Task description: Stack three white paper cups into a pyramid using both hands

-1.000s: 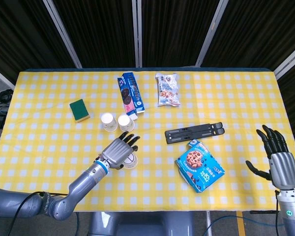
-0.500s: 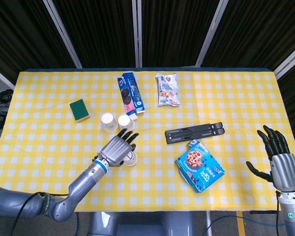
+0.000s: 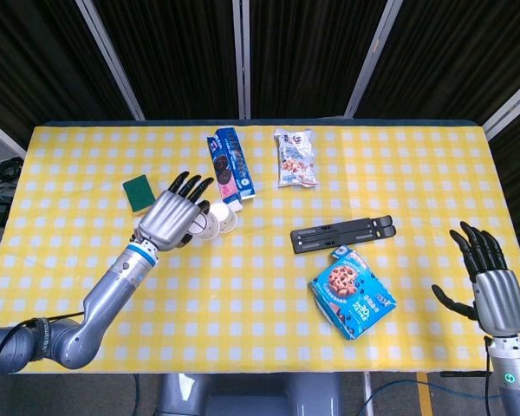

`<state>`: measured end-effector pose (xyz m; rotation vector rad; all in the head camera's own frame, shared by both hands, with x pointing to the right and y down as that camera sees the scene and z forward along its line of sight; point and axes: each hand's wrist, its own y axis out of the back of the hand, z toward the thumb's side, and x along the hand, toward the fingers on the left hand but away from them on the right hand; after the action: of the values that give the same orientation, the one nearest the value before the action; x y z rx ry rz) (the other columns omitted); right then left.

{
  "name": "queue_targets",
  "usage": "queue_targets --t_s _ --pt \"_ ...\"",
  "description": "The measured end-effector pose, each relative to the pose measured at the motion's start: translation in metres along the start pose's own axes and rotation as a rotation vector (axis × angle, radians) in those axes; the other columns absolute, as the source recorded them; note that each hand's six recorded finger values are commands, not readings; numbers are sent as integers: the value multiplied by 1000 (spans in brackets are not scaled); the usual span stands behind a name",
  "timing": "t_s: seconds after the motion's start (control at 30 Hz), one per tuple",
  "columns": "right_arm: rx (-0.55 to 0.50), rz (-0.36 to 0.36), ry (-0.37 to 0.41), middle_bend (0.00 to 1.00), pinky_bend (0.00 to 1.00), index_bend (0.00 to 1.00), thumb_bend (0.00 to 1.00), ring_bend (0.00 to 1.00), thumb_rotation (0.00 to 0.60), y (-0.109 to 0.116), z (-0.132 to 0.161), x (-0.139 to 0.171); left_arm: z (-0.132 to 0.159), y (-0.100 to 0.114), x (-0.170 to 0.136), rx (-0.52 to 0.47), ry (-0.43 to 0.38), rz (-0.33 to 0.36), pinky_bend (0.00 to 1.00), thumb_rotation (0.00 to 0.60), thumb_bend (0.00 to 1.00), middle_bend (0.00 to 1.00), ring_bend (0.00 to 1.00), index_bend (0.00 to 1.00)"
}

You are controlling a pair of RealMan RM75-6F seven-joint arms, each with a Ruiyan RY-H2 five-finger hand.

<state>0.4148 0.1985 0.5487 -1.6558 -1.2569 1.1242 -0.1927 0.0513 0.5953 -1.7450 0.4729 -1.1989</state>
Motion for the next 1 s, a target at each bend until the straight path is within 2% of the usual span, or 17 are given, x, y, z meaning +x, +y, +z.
queue_targets --t_s 0.17,0.3,0.5,0.87,1.0 --pt "0 4 -5 0 0 85 117 0 600 -2 -2 -3 -21 8 17 -35 56 -1 0 600 334 0 0 462" --pt "-1 7 -11 0 0 85 118 0 600 -4 -4 -4 -29 6 31 -57 81 -26 0 600 334 0 0 465" --pt "-4 16 -33 0 0 85 118 0 600 -6 -12 -7 -24 0 49 -88 86 -62 0 600 334 0 0 465" --pt "-13 15 -40 0 0 85 117 0 600 -6 -16 -8 -22 -11 60 -65 113 -101 0 600 334 0 0 459" --pt "-14 12 -42 0 0 85 117 0 600 -5 -16 -8 -24 -12 60 -56 122 -110 0 600 326 0 0 404"
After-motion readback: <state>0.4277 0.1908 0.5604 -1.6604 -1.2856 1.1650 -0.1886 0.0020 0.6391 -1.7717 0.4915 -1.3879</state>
